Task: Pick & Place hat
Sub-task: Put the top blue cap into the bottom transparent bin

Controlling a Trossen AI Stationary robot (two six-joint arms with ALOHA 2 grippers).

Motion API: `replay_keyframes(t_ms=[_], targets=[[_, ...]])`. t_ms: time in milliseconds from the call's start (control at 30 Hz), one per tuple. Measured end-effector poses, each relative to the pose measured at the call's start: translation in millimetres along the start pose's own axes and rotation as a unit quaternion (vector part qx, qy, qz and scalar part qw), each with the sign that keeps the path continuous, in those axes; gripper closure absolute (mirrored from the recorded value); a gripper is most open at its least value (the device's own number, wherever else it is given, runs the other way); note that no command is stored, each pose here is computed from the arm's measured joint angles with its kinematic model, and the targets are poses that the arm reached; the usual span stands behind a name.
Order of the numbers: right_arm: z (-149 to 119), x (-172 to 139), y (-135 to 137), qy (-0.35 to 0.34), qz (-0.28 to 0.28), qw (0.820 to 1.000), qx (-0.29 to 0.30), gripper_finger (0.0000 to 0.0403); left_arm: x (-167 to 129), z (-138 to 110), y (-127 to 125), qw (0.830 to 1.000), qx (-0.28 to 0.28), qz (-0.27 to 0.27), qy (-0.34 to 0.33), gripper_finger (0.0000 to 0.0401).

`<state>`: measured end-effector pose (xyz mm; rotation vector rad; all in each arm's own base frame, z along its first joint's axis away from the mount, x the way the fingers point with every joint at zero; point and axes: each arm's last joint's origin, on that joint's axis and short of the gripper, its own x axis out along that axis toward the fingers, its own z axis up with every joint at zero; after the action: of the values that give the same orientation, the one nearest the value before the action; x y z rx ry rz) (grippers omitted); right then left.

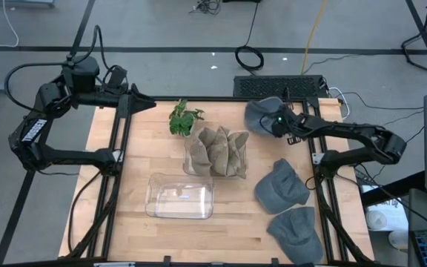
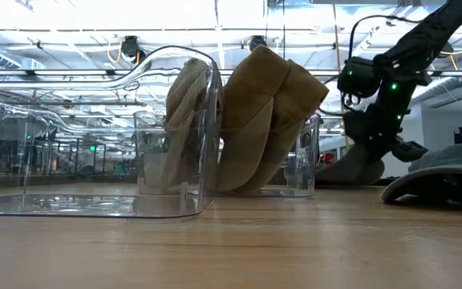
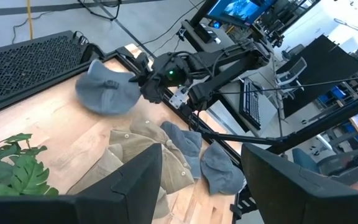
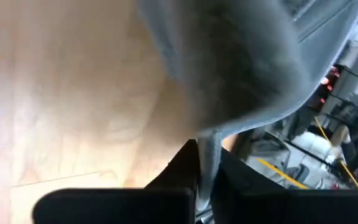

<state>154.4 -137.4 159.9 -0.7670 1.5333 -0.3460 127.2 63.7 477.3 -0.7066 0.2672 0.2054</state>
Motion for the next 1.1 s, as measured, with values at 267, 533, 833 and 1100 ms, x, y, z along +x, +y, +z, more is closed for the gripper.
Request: replay_keyframes(t_ms=[267,533,833,1100], targets=[[-15,-44,-19,-0.005,-0.101,0.993,0.055,0.04,0,0,0,0.999,0.032,-0.001,0.0,0.0171],[-23,-97,-47,-0.048,-0.204,0.969,0.131,0.0402,0,4,-2,0.993,0.114,-0.01,-0.019,0.0171],[-13,-137,-74,-0.144,-0.337,0.893,0.263,0.0402,-1,14,-10,0.986,0.145,-0.037,-0.074,0.0171],[-10,-157,-87,-0.247,-0.381,0.795,0.403,0.0402,-2,15,-10,0.986,0.146,-0.038,-0.077,0.0171]])
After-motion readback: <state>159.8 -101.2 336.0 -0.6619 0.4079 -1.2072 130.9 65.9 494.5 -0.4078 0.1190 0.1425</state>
